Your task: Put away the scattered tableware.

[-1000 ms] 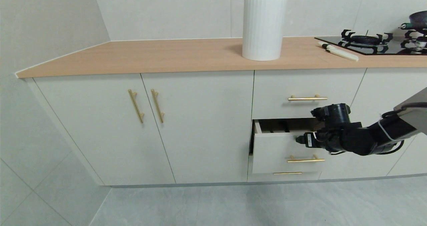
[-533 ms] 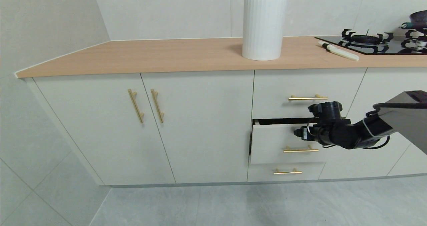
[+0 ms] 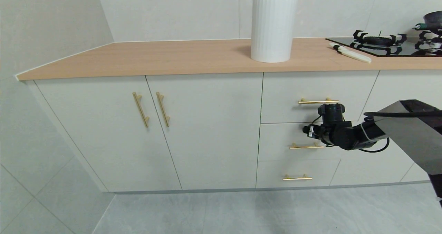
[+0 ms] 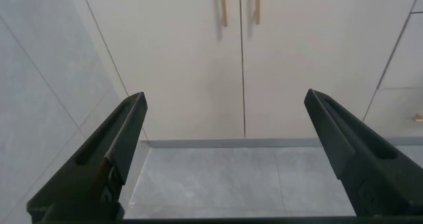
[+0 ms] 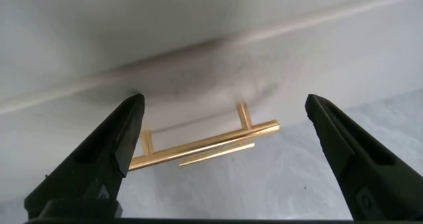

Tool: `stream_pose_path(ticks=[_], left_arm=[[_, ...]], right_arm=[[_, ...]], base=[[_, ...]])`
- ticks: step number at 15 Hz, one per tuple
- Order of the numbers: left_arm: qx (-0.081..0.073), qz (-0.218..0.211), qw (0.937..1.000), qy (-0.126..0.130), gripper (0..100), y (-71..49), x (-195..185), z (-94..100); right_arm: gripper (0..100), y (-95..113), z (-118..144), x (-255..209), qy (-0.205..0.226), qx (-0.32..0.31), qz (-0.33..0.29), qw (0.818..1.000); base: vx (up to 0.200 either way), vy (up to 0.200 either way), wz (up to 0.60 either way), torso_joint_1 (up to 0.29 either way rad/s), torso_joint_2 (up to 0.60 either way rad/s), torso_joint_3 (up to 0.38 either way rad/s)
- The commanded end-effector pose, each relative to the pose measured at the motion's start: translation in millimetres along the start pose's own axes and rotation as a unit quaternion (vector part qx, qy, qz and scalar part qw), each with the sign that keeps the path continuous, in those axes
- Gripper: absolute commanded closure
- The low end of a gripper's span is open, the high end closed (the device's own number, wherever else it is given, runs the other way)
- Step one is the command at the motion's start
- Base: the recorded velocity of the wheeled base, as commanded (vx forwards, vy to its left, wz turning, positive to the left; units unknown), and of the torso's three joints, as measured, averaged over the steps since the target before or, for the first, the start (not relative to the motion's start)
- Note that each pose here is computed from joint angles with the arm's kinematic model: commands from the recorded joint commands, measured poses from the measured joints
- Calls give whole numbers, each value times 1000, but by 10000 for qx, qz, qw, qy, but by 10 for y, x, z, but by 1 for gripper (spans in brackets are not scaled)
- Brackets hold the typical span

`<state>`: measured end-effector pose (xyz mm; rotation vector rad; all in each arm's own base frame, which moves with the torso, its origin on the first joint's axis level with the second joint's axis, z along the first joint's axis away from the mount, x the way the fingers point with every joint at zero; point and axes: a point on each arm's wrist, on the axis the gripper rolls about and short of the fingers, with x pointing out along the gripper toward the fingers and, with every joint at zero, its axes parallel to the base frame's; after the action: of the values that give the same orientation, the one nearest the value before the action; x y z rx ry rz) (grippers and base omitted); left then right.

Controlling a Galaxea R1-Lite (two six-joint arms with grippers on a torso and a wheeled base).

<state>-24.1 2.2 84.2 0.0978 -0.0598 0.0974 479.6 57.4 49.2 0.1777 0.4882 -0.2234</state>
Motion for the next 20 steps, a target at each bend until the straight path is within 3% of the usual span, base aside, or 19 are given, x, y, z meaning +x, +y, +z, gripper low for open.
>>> stream_pose_path(ticks=[1, 6, 9, 12, 14, 18, 20], left_arm=[[1, 4, 10000, 2, 0, 0, 0, 0], [1, 4, 10000, 2, 0, 0, 0, 0], [1, 4, 10000, 2, 0, 0, 0, 0], [1, 4, 10000, 2, 0, 0, 0, 0], [1, 4, 10000, 2, 0, 0, 0, 0], [2, 3, 10000, 9, 0, 0, 0, -1], [2, 3, 10000, 9, 0, 0, 0, -1]], right_arm=[[0, -2, -14, 40, -34, 24, -15, 10000], [0, -52, 143, -241, -124, 232, -81, 9996], [0, -222, 505, -978, -450, 635, -28, 9970], [0, -519, 741, -2206, -1109, 736, 87, 9911], [0, -791, 686, -3089, -1755, 640, 132, 9823], [0, -1273, 445, -4241, -3070, -17, -273, 9513], [0, -1437, 230, -4662, -3296, -194, -447, 9429]], base=[[0, 0, 0, 0, 0, 0], [0, 0, 0, 0, 0, 0], [0, 0, 0, 0, 0, 0], [0, 0, 0, 0, 0, 0], [0, 0, 0, 0, 0, 0], [0, 0, 0, 0, 0, 0], [0, 0, 0, 0, 0, 0]])
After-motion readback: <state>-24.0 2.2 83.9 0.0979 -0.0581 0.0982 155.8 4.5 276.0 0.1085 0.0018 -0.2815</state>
